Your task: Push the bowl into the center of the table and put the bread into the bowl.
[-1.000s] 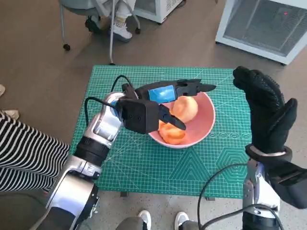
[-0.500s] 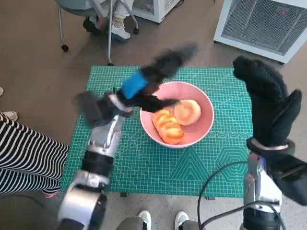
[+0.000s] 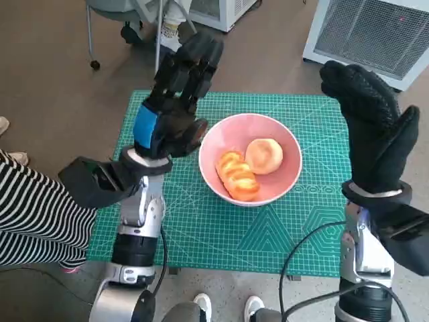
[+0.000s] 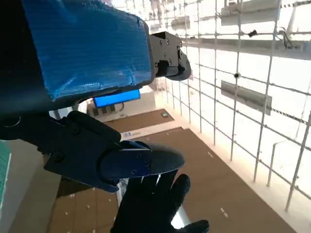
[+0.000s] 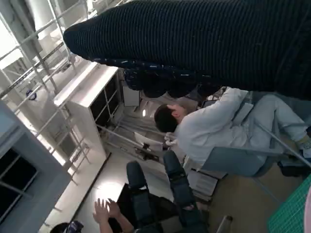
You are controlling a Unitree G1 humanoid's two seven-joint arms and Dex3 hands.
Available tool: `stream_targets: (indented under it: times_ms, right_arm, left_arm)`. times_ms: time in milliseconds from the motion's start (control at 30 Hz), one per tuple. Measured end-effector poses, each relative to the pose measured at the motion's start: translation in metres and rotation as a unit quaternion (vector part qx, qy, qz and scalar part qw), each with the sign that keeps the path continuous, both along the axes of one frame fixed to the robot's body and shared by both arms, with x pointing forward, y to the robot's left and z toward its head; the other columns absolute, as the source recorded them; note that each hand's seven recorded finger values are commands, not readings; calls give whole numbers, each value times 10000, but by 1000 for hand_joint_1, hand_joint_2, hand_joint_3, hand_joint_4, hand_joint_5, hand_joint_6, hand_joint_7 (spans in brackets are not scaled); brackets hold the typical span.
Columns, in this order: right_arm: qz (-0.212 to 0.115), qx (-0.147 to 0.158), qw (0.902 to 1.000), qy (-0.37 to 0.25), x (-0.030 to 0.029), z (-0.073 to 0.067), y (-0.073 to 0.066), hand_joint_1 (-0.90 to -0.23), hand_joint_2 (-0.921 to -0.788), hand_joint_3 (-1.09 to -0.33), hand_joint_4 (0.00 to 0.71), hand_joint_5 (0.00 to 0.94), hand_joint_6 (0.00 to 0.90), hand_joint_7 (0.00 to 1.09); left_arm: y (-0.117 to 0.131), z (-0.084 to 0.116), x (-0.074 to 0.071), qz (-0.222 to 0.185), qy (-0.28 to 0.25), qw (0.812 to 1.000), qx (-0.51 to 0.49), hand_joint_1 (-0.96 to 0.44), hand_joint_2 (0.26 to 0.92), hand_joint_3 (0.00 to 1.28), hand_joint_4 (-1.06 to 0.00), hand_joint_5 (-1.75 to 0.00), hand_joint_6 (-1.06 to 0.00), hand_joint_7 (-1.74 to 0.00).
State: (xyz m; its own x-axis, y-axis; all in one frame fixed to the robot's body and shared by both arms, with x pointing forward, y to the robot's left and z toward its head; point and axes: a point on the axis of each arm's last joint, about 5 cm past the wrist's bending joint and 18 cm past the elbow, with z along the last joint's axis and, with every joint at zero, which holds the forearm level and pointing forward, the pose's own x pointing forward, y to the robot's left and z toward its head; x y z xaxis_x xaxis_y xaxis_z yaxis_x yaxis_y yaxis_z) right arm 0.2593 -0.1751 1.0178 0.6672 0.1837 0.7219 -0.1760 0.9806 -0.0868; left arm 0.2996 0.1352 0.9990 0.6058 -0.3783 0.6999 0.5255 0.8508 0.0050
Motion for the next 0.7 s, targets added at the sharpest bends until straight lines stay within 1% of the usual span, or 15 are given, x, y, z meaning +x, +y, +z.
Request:
stream_targets:
  times_ms: [367,700]
  right_arm:
    - [-24,8,10000,43,25,-39,-7,-711,-921,-710,215,6,151,387]
    - [-53,3,10000,12,38,-69,-13,-689,-921,-713,216,4,153,383]
  left_arm:
    - [31,-62,-1,-28,52,9999,-133,-725,921,463,-117,-25,1,-495]
    - [9,-163,1,-37,209,9995,-237,-725,921,441,-135,-29,1,-523]
